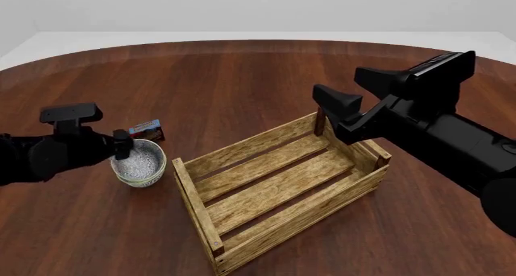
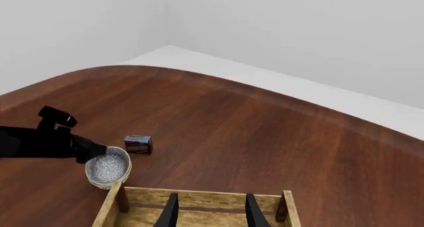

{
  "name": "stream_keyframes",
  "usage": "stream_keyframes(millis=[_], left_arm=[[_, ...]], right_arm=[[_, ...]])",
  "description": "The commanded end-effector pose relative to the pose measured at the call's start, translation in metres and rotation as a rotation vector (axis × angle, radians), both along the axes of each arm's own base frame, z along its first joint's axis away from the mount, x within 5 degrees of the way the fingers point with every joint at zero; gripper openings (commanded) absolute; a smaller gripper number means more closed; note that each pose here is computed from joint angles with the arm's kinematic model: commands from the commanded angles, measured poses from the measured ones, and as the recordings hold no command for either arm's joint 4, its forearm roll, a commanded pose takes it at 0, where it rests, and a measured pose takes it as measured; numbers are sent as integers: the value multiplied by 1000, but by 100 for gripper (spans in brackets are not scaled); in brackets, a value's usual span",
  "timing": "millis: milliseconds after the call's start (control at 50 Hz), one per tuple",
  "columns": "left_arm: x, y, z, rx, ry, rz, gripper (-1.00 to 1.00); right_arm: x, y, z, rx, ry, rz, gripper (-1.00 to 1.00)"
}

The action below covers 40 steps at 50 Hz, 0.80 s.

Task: Stack the right bowl on the left bowl and place them in the tray.

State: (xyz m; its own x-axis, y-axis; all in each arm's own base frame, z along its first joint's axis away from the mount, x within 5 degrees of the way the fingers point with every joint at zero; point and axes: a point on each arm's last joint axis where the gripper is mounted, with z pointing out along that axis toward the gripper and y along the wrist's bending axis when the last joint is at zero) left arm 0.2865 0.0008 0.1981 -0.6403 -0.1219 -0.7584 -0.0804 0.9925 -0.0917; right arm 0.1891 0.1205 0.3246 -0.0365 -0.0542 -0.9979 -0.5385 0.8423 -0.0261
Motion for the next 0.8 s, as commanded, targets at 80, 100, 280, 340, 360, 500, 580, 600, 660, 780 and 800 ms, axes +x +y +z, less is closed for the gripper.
stream_keyframes(millis=[80,100,280,340,360,500,580,600,660,780,800], left_arm=[[-12,2,34,76,-65,-53,100],[-12,2,34,84,-64,-58,100],[-20,-9,37,129,-66,-136,100],[-23,-12,37,154,-70,-167,100],[-24,-15,36,148,-65,-174,100],[-24,-20,37,154,-48,-203,100],[-24,-24,36,152,-51,-215,100],[-23,-23,35,166,-51,-221,100],[-22,-26,34,160,-49,-228,100],[-16,-31,17,172,-16,-258,100],[-16,-28,17,191,-17,-262,100]], right_arm=[[1,1,-1,-5,2,2,100],[1,1,-1,-4,2,2,100],[0,1,-1,-5,1,2,100],[0,0,-1,-4,1,2,100],[0,0,0,-5,0,1,100],[0,0,0,-4,1,2,100],[0,0,0,-4,1,1,100],[0,0,0,-5,1,1,100],[0,0,0,-4,1,1,100],[0,0,0,-4,0,0,100],[0,0,0,-4,1,0,100]])
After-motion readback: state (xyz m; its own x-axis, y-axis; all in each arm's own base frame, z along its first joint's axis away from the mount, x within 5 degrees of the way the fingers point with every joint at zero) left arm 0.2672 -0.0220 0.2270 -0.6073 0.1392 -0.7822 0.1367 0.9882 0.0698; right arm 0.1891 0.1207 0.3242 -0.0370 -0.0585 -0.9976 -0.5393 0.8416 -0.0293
